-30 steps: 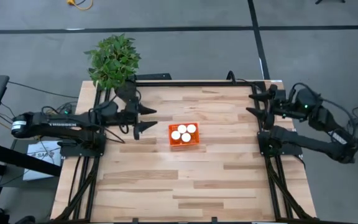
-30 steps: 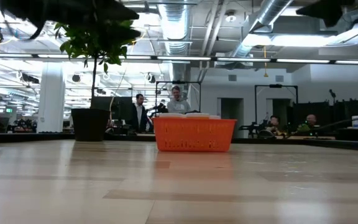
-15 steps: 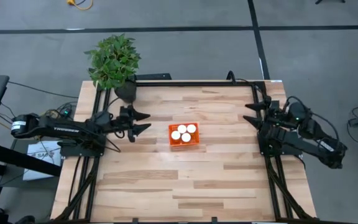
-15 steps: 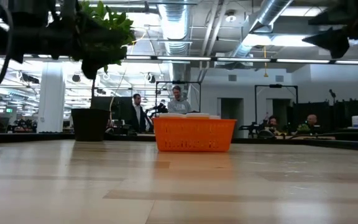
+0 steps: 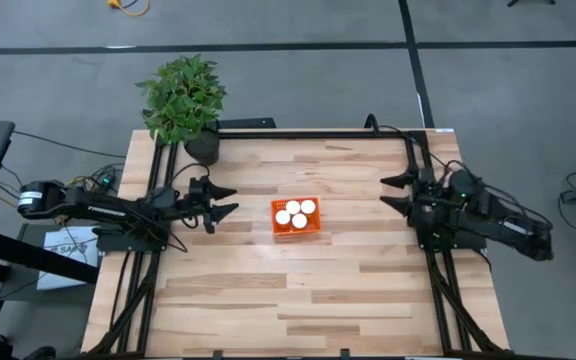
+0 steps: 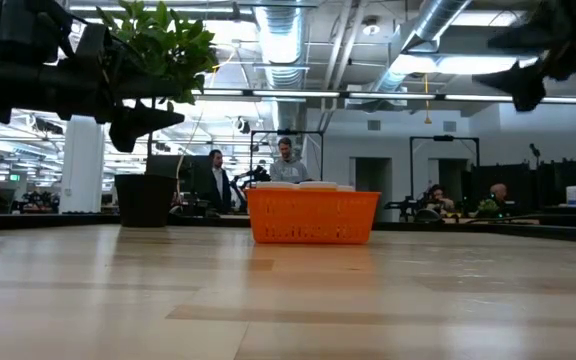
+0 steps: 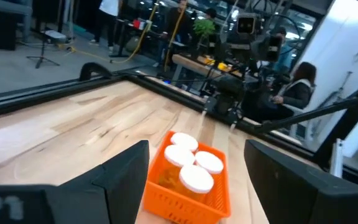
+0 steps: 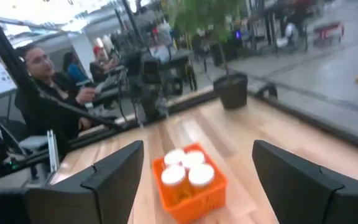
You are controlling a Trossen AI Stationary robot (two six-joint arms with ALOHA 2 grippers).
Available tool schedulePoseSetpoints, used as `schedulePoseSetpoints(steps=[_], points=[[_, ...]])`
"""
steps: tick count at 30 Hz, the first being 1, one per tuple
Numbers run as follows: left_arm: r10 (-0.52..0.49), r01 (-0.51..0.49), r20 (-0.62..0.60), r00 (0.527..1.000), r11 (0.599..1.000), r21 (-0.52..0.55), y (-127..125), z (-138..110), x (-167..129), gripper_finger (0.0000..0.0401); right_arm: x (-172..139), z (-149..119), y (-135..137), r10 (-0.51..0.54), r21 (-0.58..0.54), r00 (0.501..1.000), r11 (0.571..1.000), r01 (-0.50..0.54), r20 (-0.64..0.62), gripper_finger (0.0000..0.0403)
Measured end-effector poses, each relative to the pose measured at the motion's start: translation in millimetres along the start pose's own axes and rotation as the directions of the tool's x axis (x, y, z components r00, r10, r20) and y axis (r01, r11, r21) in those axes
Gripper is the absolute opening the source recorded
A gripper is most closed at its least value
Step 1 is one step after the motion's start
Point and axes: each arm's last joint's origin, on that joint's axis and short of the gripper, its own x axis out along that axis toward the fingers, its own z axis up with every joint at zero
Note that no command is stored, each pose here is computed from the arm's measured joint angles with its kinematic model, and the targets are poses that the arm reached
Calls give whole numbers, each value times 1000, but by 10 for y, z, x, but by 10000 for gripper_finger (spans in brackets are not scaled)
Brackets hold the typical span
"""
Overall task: Pick and place pill bottles into a basket
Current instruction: Return to Home Position
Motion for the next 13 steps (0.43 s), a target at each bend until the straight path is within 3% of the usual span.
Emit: schedulePoseSetpoints(steps=[13], points=[[11,-11,-7,1000,999,44,-16,-16,-7,253,220,-613,24,188,20,965,982,-187,-181,296]])
